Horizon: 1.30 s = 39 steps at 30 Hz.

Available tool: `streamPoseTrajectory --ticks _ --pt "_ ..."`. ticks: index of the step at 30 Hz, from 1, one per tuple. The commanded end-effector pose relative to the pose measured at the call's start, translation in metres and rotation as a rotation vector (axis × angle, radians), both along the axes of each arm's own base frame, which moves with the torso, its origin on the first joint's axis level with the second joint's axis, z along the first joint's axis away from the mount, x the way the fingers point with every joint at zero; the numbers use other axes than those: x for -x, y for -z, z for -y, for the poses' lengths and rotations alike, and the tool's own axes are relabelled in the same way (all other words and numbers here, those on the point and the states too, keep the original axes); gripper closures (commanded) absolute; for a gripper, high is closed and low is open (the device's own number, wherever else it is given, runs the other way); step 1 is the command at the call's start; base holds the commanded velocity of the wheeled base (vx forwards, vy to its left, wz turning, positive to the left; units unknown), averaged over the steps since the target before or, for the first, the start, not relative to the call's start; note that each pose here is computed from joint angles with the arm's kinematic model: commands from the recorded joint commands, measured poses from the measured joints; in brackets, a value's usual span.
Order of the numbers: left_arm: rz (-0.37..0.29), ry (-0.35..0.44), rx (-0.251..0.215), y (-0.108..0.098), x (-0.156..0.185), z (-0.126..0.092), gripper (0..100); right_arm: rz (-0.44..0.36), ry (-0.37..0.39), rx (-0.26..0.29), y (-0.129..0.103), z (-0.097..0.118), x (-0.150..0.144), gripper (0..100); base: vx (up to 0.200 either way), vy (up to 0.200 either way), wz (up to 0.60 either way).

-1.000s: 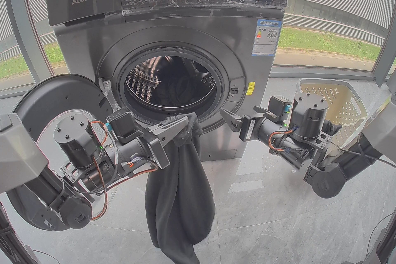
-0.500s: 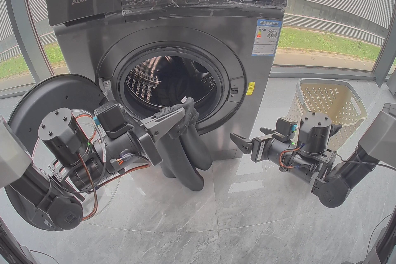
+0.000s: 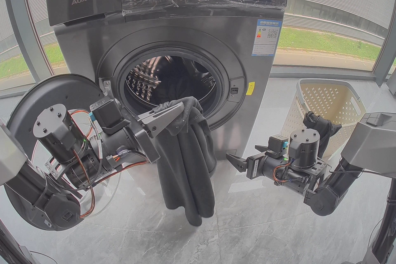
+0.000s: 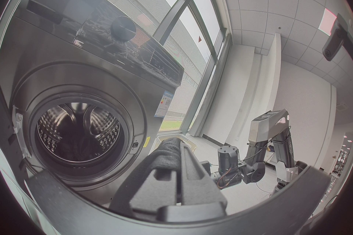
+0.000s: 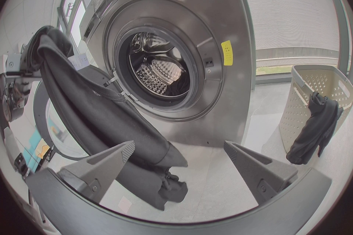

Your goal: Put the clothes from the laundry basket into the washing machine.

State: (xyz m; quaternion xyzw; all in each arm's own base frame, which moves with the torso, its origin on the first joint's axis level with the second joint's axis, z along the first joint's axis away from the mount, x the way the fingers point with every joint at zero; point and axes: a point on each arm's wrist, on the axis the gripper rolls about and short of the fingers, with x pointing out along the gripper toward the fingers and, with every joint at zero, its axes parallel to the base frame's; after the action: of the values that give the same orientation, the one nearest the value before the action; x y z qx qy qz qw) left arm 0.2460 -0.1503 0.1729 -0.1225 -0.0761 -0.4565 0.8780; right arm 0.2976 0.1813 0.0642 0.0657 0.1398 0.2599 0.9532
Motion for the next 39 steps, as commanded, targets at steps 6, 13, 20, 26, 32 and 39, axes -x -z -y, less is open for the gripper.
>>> streamPoseTrajectory --ticks 6,13,20,26,32,39 --pt "0.02 -0.005 0.01 -0.005 -0.002 0.0 100 -0.076 -0.069 0.049 0.028 -0.004 0.004 0 0.0 0.0 0.0" --pt "0.024 -0.005 0.013 -0.006 -0.001 -0.001 100 -0.056 -0.146 0.044 0.043 -0.022 0.008 0 0.0 0.0 0.0" --pt "0.022 -0.001 0.009 -0.005 0.0 0.0 100 -0.058 -0.137 0.066 0.057 -0.026 0.001 0 0.0 0.0 0.0" --pt "0.024 -0.003 0.009 -0.005 0.0 0.0 100 -0.019 -0.132 0.047 0.049 -0.028 -0.008 0 0.0 0.0 0.0" --pt "0.023 -0.002 0.01 -0.005 -0.001 0.0 100 -0.001 -0.128 0.047 0.059 -0.03 -0.023 0 0.0 0.0 0.0" --pt "0.024 -0.002 0.011 -0.006 -0.001 0.0 100 -0.006 -0.199 0.036 0.07 -0.042 -0.026 0 0.0 0.0 0.0"
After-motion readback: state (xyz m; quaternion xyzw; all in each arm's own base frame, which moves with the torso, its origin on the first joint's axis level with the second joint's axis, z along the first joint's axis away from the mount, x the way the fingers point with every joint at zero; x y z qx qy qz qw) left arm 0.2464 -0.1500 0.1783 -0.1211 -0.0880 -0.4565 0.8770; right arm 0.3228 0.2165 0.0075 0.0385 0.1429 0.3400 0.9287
